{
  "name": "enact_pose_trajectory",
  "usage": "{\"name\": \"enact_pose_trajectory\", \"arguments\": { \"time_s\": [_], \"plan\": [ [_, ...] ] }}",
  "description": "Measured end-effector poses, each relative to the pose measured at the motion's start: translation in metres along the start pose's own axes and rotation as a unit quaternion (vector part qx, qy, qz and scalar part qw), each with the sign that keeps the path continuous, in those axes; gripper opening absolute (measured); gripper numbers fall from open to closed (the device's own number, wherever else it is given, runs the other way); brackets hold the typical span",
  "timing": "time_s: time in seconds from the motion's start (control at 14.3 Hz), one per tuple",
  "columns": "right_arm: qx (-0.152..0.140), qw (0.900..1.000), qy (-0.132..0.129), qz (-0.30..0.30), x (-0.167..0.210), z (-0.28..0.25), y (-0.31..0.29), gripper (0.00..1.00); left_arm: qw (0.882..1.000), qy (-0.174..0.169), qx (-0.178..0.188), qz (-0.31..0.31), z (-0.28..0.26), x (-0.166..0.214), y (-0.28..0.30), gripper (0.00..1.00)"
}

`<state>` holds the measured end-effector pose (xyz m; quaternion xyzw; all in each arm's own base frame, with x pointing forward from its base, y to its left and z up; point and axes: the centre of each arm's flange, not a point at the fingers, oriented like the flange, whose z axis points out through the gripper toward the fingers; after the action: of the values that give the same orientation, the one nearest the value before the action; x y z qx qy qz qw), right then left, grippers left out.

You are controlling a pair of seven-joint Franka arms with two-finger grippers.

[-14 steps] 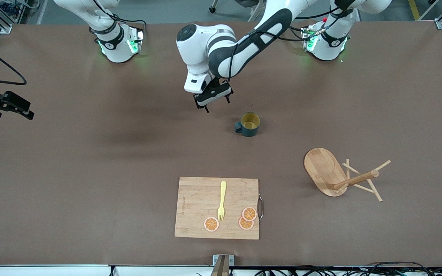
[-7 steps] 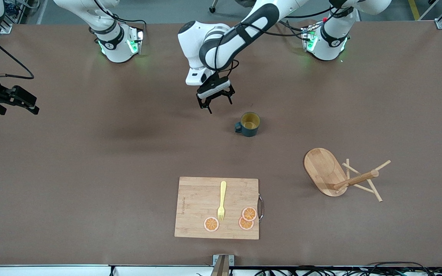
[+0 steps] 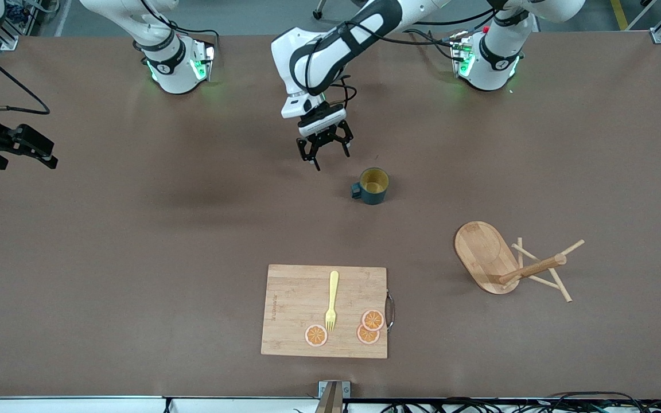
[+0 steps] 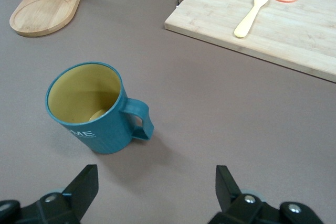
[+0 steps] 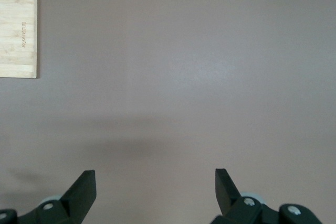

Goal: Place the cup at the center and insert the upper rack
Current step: 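Withdraw the right gripper while the left gripper moves above the mug, then lower the left gripper onto the mug handle and close it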

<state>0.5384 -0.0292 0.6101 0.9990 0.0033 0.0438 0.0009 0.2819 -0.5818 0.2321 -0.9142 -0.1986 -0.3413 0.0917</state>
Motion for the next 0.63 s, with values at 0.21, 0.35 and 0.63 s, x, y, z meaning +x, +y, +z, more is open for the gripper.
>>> {"name": "enact_pose_trajectory", "arguments": {
  "time_s": [0.21,0.35,0.63],
  "plan": [
    [0.0,1.0,0.0,0.0,-0.001,-0.009,0.0,1.0,1.0,0.018,-0.001,0.001,0.005,0.006,0.0,0.99],
    [0.0,1.0,0.0,-0.002,-0.002,-0.01,-0.001,1.0,0.999,0.037,0.0,-0.003,0.008,0.01,0.0,0.99],
    [0.0,1.0,0.002,-0.004,-0.001,-0.012,-0.002,1.0,0.999,0.052,-0.003,-0.008,0.014,0.015,0.0,0.99]
  ]
}}
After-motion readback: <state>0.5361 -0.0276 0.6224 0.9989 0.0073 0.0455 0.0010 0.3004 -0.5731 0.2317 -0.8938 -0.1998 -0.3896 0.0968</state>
